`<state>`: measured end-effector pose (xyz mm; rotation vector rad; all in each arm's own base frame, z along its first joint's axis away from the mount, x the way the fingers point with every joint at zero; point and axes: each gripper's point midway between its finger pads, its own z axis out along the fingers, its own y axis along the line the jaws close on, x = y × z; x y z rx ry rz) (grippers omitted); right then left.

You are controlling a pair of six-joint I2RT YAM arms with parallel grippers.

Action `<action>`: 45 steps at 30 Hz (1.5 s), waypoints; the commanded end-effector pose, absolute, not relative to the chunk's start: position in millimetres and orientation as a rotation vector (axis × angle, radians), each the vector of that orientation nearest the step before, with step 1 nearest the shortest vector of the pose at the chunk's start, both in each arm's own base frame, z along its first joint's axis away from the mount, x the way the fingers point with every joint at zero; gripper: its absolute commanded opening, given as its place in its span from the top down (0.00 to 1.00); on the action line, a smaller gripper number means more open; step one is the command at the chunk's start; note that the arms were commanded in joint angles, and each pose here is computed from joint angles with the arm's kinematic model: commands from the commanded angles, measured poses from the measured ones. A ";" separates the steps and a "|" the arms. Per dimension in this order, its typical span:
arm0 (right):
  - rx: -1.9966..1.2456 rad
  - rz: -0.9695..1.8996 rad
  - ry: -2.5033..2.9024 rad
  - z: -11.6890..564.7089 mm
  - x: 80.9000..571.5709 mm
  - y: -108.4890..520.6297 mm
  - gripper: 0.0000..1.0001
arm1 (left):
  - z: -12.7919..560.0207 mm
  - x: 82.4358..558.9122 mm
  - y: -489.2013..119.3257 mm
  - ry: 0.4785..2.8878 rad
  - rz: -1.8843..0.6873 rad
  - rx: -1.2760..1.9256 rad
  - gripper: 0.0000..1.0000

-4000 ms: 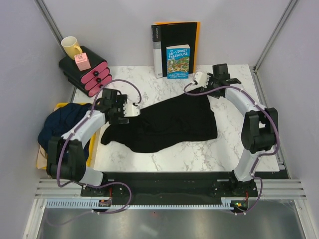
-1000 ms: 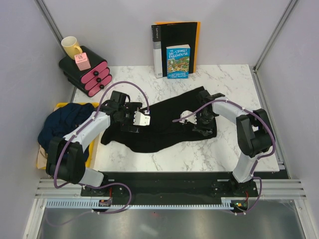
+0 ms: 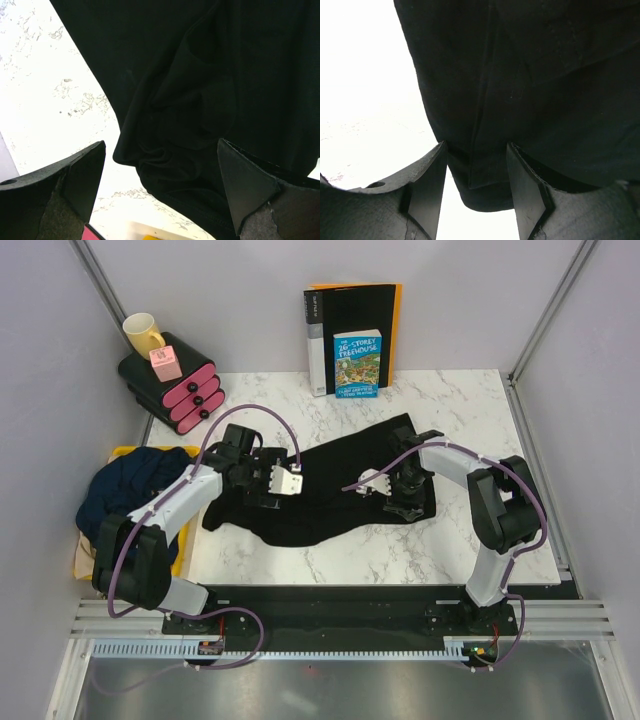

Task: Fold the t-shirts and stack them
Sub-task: Flatten the tshirt out

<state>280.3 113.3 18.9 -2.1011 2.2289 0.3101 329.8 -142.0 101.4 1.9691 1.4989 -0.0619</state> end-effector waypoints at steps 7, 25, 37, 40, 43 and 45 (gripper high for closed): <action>-2.074 0.240 2.183 29.3 298.3 117.1 0.42 | 105.8 321.3 -149.2 1.496 -0.106 1.941 0.01; -2.042 0.165 2.197 30.6 310.8 104.9 0.53 | 92.6 308.4 -160.3 1.455 -0.178 1.991 0.01; -1.998 0.084 2.224 30.1 321.0 94.0 1.00 | 61.2 310.8 -144.6 1.254 -0.041 2.262 0.01; -1.974 0.031 2.214 38.6 329.8 92.3 1.00 | 80.4 331.9 -144.0 1.149 0.054 2.283 0.01; -1.910 -0.046 2.181 58.5 348.6 92.8 1.00 | 96.6 351.0 -145.1 1.069 0.124 2.296 0.01; -1.868 -0.085 2.155 72.2 360.0 94.6 1.00 | 97.8 355.9 -145.3 1.041 0.138 2.315 0.01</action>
